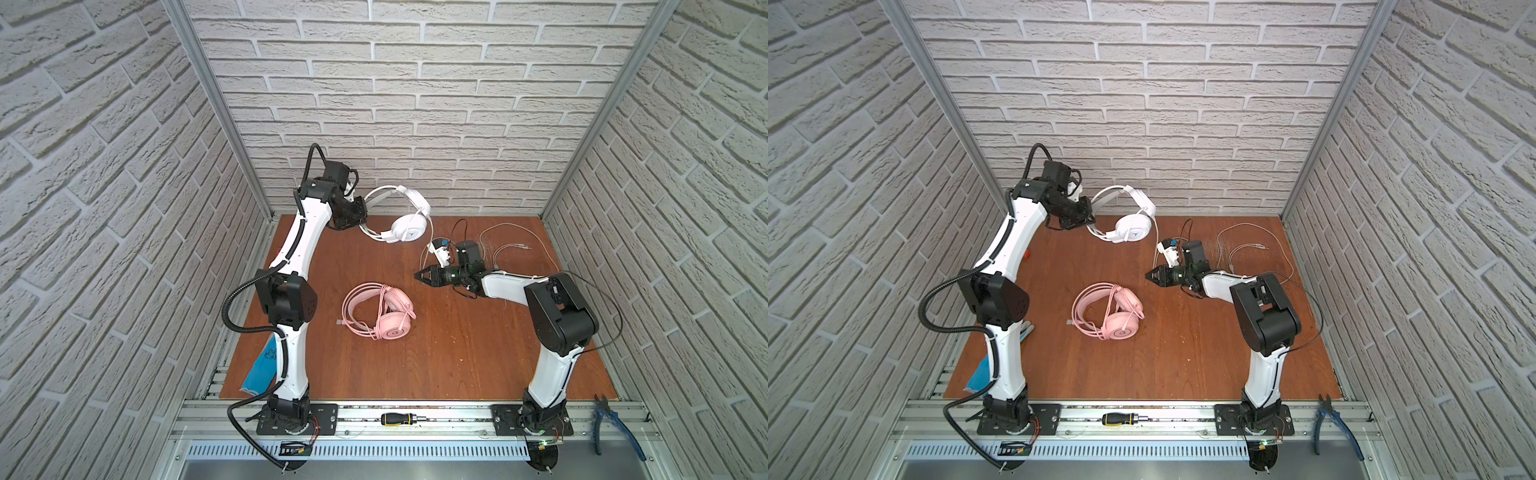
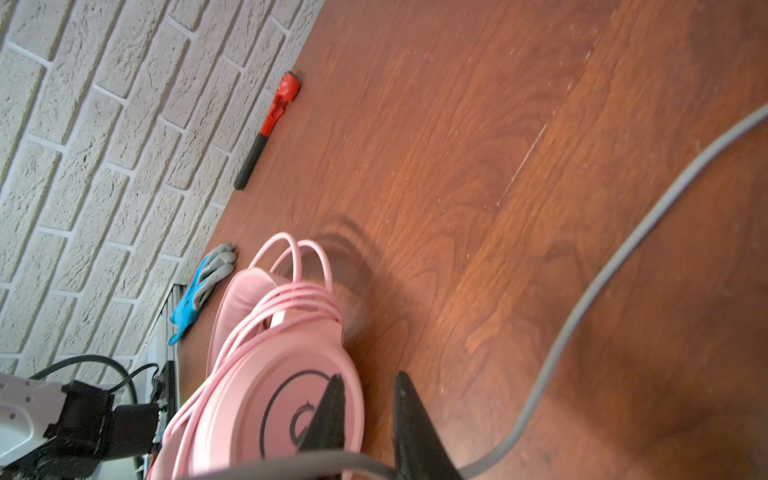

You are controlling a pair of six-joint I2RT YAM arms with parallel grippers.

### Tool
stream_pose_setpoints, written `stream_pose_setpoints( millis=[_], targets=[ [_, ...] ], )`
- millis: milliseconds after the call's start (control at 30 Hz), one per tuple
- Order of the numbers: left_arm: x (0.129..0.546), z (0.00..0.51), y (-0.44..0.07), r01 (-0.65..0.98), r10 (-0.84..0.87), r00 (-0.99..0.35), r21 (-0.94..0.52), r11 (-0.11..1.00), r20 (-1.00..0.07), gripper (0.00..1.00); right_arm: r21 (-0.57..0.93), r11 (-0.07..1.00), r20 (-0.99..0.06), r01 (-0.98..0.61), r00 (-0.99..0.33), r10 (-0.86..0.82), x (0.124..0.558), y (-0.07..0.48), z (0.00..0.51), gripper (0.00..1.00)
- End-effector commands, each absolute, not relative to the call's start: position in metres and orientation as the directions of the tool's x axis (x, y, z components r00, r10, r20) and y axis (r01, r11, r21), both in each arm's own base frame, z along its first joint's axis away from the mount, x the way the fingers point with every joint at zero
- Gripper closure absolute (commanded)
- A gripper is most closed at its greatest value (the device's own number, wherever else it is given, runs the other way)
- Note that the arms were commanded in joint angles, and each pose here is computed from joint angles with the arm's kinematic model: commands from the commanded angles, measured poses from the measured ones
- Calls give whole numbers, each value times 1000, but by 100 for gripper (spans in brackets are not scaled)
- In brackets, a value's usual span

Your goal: Wrap the headphones

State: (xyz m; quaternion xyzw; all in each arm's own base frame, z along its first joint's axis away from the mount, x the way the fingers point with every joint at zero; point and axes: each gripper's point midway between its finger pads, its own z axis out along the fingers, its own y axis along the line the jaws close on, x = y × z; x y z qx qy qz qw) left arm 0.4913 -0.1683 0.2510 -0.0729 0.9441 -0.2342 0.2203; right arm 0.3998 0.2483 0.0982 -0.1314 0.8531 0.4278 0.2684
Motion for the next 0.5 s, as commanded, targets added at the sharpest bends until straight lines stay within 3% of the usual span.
stream_pose_setpoints(
  millis=[0,167,467],
  targets=[
    [494,291,-165,-8,-293,-839,-528,849,-458,100,601,623,-620,-500,-784,-31,385,241,122,86],
    [495,282,-160,-37,-304,-840,-513,858,-449,100,537,671,-621,-511,-778,-96,365,227,132,93],
    [494,265,-159,-83,-335,-845,-515,853,-418,100,381,761,-590,-525,-772,-237,330,194,152,94]
  ],
)
